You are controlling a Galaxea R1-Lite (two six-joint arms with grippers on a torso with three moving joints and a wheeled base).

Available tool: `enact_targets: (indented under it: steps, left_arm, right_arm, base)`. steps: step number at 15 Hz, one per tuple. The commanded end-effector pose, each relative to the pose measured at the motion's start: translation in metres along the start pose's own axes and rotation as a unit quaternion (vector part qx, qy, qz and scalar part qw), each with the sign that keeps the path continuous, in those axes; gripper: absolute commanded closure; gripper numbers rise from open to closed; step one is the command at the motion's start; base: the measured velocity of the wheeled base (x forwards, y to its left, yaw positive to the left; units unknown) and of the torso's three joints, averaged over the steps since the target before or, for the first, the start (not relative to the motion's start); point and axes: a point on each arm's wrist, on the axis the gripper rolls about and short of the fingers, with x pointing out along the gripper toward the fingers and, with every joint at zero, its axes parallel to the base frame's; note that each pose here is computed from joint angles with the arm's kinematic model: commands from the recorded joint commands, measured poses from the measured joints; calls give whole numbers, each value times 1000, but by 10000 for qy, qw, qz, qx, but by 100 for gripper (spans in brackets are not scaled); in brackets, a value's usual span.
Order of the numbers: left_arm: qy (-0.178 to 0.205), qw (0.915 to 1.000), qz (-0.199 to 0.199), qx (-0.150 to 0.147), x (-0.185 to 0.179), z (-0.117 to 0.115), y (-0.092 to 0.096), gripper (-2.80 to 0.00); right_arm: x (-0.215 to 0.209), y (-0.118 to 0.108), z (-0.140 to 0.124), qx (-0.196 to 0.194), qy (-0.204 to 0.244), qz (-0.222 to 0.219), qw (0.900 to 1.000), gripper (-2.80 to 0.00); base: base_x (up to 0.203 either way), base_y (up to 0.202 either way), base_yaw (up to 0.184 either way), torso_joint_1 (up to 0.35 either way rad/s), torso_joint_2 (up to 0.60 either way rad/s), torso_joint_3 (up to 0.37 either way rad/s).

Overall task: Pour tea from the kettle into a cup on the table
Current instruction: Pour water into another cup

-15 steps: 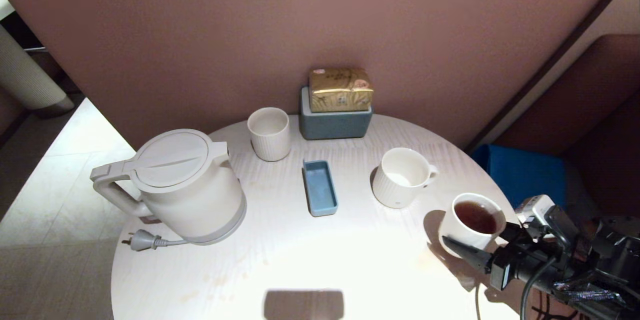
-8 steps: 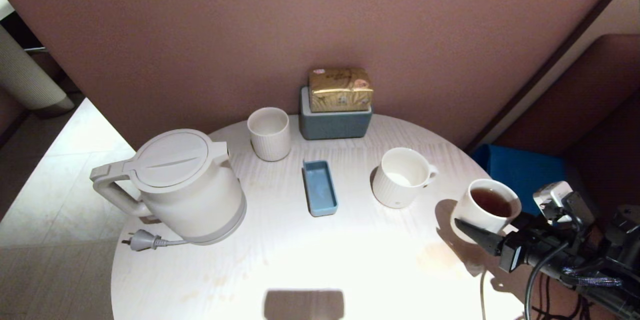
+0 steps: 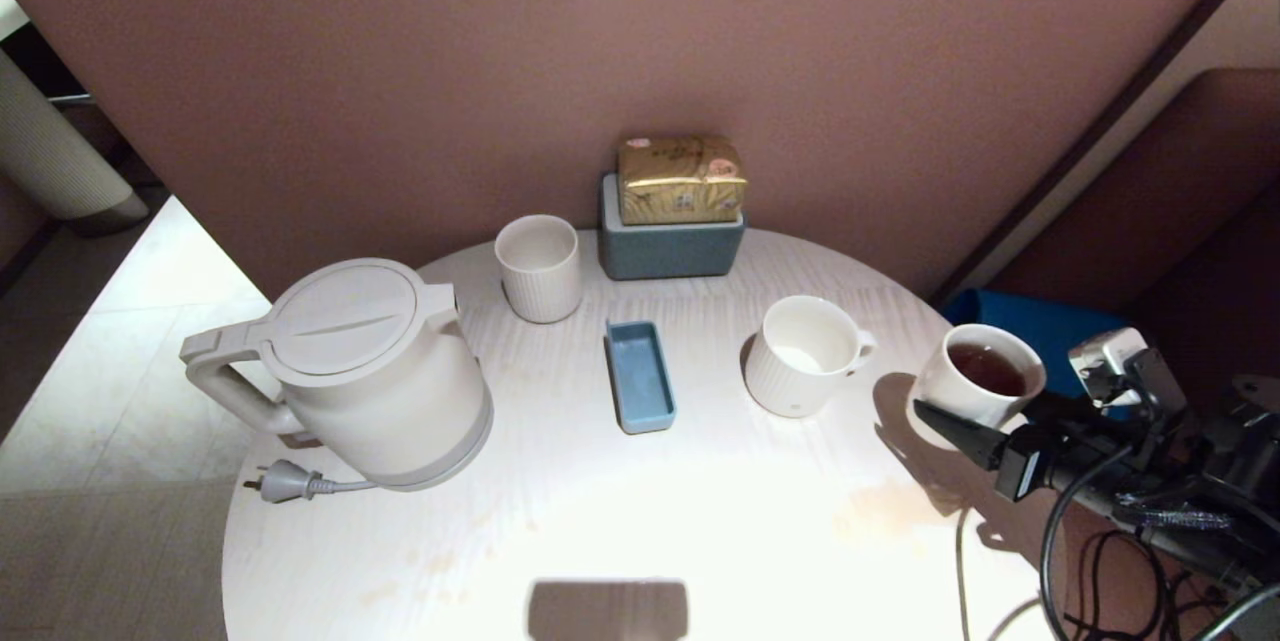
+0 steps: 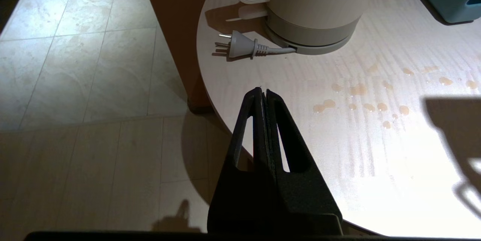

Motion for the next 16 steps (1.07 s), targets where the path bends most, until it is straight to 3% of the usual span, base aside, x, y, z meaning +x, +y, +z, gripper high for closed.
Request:
enact_targets:
  steps: [1,8,16]
  left_arm:
    - [-3,10000,1,-1,0,0,0,0]
    - [4,10000,1,-1,0,0,0,0]
    - [-3,10000,1,-1,0,0,0,0]
  right_arm:
    - [11,-6,9,-58,-101,-17,9999,0]
    - [38,-21,37,-147,-35,-182,9997,0]
    - [57,-10,66,-393,-93,-158,9991,0]
  base:
    - [0,0,0,0,0,0]
    - [0,0,0,0,0,0]
    - [0,0,0,0,0,0]
